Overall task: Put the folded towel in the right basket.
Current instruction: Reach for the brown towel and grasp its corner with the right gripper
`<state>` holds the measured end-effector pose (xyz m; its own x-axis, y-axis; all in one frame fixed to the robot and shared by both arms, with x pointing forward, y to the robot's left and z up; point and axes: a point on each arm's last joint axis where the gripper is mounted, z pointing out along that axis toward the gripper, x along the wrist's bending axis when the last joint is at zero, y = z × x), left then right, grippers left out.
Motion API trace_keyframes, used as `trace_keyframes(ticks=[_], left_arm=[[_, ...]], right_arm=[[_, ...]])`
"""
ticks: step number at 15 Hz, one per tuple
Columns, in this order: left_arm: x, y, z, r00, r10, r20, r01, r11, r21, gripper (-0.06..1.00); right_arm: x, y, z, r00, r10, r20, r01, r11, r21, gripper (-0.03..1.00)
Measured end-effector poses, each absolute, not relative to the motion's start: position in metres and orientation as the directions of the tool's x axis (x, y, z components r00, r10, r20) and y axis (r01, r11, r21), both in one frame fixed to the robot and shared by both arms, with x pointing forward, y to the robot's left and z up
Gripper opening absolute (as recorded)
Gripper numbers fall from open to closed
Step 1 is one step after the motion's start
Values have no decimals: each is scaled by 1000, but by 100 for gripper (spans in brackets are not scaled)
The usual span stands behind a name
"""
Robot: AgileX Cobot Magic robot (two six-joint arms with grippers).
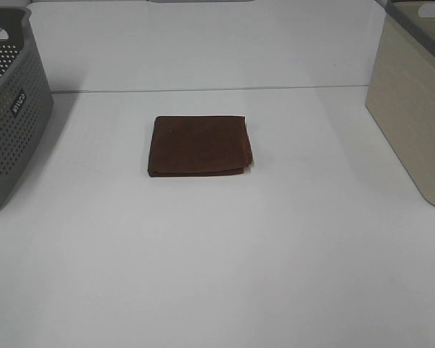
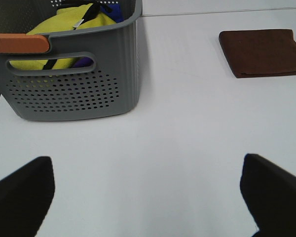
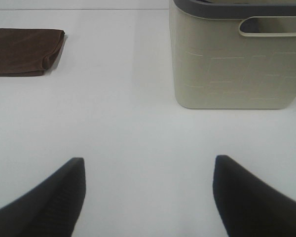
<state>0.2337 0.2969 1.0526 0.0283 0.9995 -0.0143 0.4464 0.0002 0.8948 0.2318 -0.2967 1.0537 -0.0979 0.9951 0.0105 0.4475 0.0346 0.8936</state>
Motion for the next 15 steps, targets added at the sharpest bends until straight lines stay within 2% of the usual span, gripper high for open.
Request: trace_keyframes(ticks=[9, 12, 13, 15], left_arm=[[234, 297, 1053, 28, 999, -14, 446, 0, 895, 97], [234, 297, 1053, 28, 999, -14, 446, 0, 895, 97], [234, 297, 1053, 28, 999, -14, 446, 0, 895, 97], [234, 297, 1053, 28, 999, -14, 446, 0, 895, 97]], right_arm=[[236, -296, 1057, -98, 995, 11, 459, 35, 888, 69], [267, -294, 1079, -94, 996, 13, 435, 30, 900, 69], [297, -291, 1103, -98, 995, 33, 400, 9, 917, 69], [325, -288, 1120, -100, 994, 53, 418, -6, 908, 69]])
